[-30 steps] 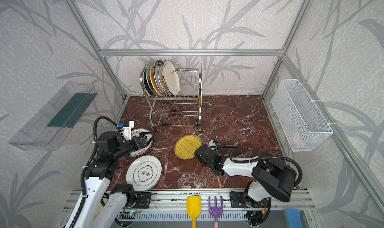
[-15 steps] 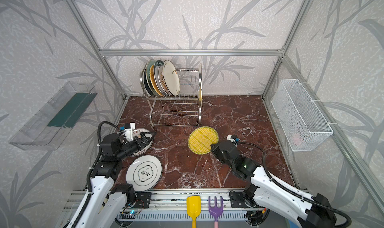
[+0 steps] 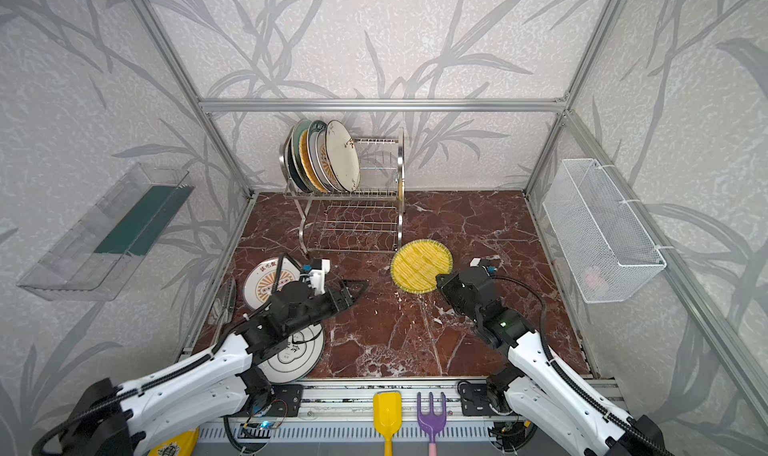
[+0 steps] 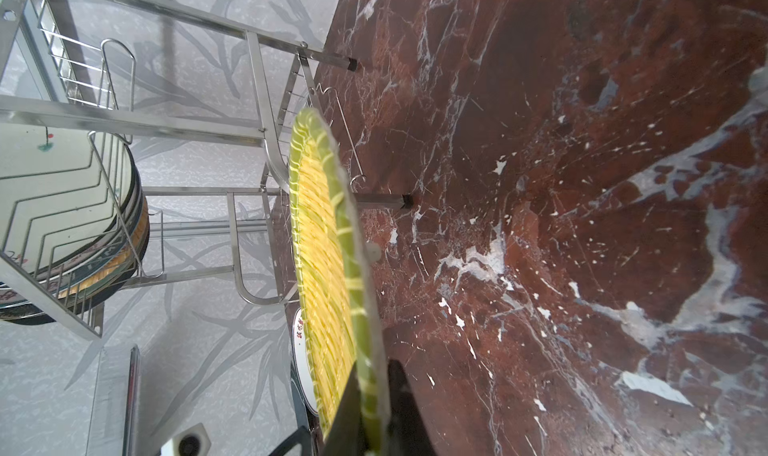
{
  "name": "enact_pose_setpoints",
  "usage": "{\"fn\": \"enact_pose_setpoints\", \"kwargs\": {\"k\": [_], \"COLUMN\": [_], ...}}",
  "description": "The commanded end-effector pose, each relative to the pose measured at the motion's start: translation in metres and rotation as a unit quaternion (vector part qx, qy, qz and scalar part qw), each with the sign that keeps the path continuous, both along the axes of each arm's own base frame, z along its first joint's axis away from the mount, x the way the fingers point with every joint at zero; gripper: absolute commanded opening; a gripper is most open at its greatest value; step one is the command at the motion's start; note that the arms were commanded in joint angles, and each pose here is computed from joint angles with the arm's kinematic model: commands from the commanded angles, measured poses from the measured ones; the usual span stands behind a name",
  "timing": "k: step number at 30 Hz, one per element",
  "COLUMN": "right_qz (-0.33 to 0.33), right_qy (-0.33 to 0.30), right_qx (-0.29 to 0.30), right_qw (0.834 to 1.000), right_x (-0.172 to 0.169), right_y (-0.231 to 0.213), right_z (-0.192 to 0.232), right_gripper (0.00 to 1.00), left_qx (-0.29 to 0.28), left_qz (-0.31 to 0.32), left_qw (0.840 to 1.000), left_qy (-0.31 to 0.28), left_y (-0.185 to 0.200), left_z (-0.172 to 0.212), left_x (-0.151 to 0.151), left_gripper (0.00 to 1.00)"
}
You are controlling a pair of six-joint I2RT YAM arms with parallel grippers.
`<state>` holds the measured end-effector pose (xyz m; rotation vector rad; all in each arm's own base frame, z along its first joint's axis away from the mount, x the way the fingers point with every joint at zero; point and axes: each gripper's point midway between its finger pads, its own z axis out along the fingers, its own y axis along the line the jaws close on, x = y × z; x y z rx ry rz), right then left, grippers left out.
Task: Load the plates into the dish rack
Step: 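Grasp the upright woven plate's rim with the left gripper while right holds it, then lift the woven plate toward the rack with left gripper while right releases and withdraws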
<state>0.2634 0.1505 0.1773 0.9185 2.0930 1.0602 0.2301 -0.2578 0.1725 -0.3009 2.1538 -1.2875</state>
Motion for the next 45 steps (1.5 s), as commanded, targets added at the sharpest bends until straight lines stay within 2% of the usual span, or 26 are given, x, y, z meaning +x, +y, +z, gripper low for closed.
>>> {"fn": "enact_pose_setpoints", "kwargs": {"k": [1, 4, 8, 10, 17, 21, 26, 30, 37, 40, 41, 43, 45], "right_qz": [-0.002, -0.006, -0.01, -0.012, -0.014, -0.012, -0.007, -0.001, 0.003, 0.016, 0.021, 0.034, 0.043], "right_qy": [-0.041, -0.039, -0.044, -0.045, -0.051, -0.051, -0.048, -0.047, -0.047, -0.059, -0.064, -0.078, -0.094], "right_qx": [0.032, 0.036, 0.043, 0.045, 0.057, 0.061, 0.066, 0.07, 0.071, 0.059, 0.053, 0.03, -0.003], "right_qw": [0.999, 0.999, 0.998, 0.998, 0.997, 0.997, 0.997, 0.996, 0.996, 0.996, 0.996, 0.996, 0.995], "right_x": [0.011, 0.012, 0.011, 0.01, 0.006, 0.006, 0.004, 0.003, 0.002, 0.003, 0.003, 0.003, 0.004], "right_y": [0.006, 0.004, 0.002, 0.001, -0.001, 0.0, 0.001, 0.003, 0.005, 0.007, 0.008, 0.008, 0.005], "right_z": [0.023, 0.022, 0.024, 0.025, 0.029, 0.029, 0.025, 0.023, 0.02, 0.022, 0.023, 0.025, 0.028], "right_gripper": [0.0, 0.0, 0.0, 0.0, 0.0, 0.0, 0.0, 0.0, 0.0, 0.0, 0.08, 0.38, 0.62], "left_qx": [-0.06, -0.088, -0.094, -0.104, -0.142, -0.167, -0.19, -0.196, -0.214, -0.211, -0.203, -0.184, -0.15], "left_qz": [0.05, 0.055, 0.073, 0.081, 0.119, 0.131, 0.13, 0.139, 0.154, 0.143, 0.14, 0.135, 0.128], "left_qw": [0.997, 0.994, 0.993, 0.991, 0.981, 0.975, 0.971, 0.968, 0.962, 0.966, 0.968, 0.973, 0.98], "left_qy": [-0.025, -0.017, 0.001, 0.015, 0.063, 0.066, 0.067, 0.071, 0.064, 0.043, 0.039, 0.019, -0.004], "left_y": [-0.028, -0.052, -0.069, -0.076, -0.092, -0.1, -0.111, -0.115, -0.117, -0.118, -0.118, -0.114, -0.108], "left_z": [0.036, 0.039, 0.035, 0.032, 0.015, 0.011, 0.009, 0.004, 0.008, 0.018, 0.02, 0.027, 0.037], "left_x": [0.019, 0.017, 0.015, 0.015, 0.025, 0.033, 0.039, 0.043, 0.05, 0.05, 0.048, 0.045, 0.038], "left_gripper": [0.99, 0.99, 0.99, 0.94, 0.69, 0.57, 0.51, 0.4, 0.13, 0.0, 0.0, 0.0, 0.0]}}
